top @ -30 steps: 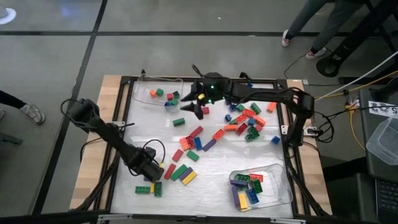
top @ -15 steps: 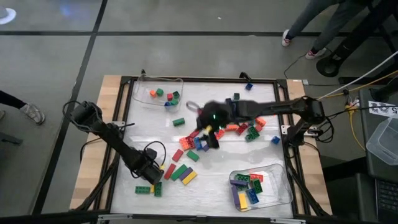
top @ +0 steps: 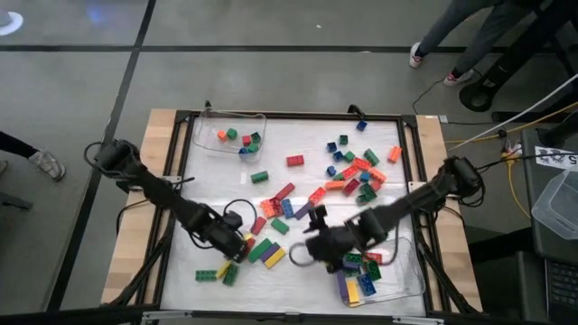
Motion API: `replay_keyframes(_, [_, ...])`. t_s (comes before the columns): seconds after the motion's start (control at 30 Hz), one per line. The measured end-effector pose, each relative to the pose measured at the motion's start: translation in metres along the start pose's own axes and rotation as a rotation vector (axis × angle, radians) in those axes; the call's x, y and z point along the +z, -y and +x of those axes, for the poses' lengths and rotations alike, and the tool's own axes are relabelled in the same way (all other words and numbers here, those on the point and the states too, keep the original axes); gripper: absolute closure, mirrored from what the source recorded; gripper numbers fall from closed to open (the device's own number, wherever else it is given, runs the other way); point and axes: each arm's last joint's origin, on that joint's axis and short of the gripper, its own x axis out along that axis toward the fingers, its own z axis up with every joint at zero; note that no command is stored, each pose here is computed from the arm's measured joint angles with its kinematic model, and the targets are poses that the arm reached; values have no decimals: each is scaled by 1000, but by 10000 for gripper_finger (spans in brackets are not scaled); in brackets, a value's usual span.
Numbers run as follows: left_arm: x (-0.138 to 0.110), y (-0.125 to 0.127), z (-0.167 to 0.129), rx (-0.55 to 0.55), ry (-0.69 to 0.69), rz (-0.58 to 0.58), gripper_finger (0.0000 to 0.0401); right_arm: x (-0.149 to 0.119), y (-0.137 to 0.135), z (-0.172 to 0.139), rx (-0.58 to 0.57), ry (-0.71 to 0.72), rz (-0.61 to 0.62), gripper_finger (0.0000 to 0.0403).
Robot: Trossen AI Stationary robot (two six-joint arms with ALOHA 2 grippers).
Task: Sort blocks by size
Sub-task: Put the rectangular violet block into the bottom transparent bin
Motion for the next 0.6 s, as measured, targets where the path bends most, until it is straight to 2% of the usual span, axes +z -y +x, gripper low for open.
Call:
replay_keyframes(0.1, [8, 14, -9, -165, 38, 96, 314, -5, -18, 3, 14, 34, -27, 182])
replay_keyframes(0.3, [20, 52, -15, -552, 199, 324, 314, 2, -38, 5, 24, 225, -96, 182])
replay_keyframes(0.4, [24, 63, -11, -649, 269, 392, 312, 12, -40, 2, 10, 337, -131, 182])
replay_keyframes(0.6, [26, 73, 6, -710, 335, 468, 310, 23, -34, -1, -19, 453, -165, 182])
